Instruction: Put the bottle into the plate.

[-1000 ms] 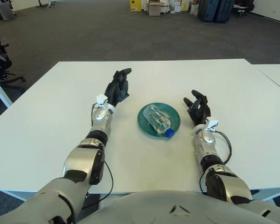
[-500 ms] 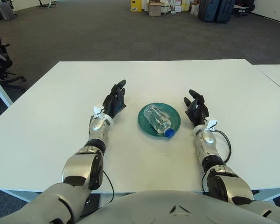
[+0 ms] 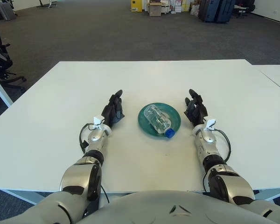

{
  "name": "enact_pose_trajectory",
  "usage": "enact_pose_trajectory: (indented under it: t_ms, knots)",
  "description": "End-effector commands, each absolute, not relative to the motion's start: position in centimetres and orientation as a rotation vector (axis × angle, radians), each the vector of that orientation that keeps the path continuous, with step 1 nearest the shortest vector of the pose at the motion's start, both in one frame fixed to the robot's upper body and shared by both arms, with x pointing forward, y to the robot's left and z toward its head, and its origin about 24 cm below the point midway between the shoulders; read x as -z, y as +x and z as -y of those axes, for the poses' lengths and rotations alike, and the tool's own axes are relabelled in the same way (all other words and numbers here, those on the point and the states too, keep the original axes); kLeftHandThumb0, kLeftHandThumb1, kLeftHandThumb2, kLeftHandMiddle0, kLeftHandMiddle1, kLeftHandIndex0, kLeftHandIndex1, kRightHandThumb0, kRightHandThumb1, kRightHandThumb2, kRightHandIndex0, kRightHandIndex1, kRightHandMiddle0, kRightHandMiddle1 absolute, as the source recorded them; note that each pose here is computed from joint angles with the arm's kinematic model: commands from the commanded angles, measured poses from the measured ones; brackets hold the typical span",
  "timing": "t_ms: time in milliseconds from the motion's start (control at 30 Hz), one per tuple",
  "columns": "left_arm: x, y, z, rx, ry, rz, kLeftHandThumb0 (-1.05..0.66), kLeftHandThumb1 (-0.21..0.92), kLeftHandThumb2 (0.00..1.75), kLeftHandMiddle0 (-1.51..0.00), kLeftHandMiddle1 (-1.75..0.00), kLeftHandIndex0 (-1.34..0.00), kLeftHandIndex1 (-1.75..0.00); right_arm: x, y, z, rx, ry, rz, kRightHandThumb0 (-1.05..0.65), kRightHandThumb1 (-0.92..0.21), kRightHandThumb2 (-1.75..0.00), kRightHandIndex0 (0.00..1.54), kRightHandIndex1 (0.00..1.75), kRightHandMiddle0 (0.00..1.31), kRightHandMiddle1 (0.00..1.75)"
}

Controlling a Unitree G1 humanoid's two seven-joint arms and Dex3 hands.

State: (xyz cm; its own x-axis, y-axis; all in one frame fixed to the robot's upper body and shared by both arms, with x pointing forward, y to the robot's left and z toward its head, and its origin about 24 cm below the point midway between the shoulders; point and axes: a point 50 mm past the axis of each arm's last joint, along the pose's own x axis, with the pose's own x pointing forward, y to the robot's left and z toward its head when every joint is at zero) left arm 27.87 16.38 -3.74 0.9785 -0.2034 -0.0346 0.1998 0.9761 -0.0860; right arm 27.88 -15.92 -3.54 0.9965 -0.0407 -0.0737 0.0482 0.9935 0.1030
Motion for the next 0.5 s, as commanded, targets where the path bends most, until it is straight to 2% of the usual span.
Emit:
enact_pose_trajectory:
  t_ms: [0, 467]
  knots:
    - [3.65, 27.97, -16.66, 0.184, -0.064, -0.042, -0.90, 0.92, 0.99, -0.15, -0.01, 0.00, -0.37, 6.08, 26.02, 16.42, 0.062, 0.095, -0.216, -0.75, -0.92, -0.92, 0.15, 0.00, 0.00, 0.30]
    - [3.87, 27.85, -16.37, 0.155, -0.084, -0.048, -0.87, 0.92, 0.98, -0.18, -0.01, 0.00, -0.42, 6.16, 26.13, 16.84, 0.054, 0.085, -0.230, -0.75, -0.92, -0.93, 0.12, 0.00, 0.00, 0.29]
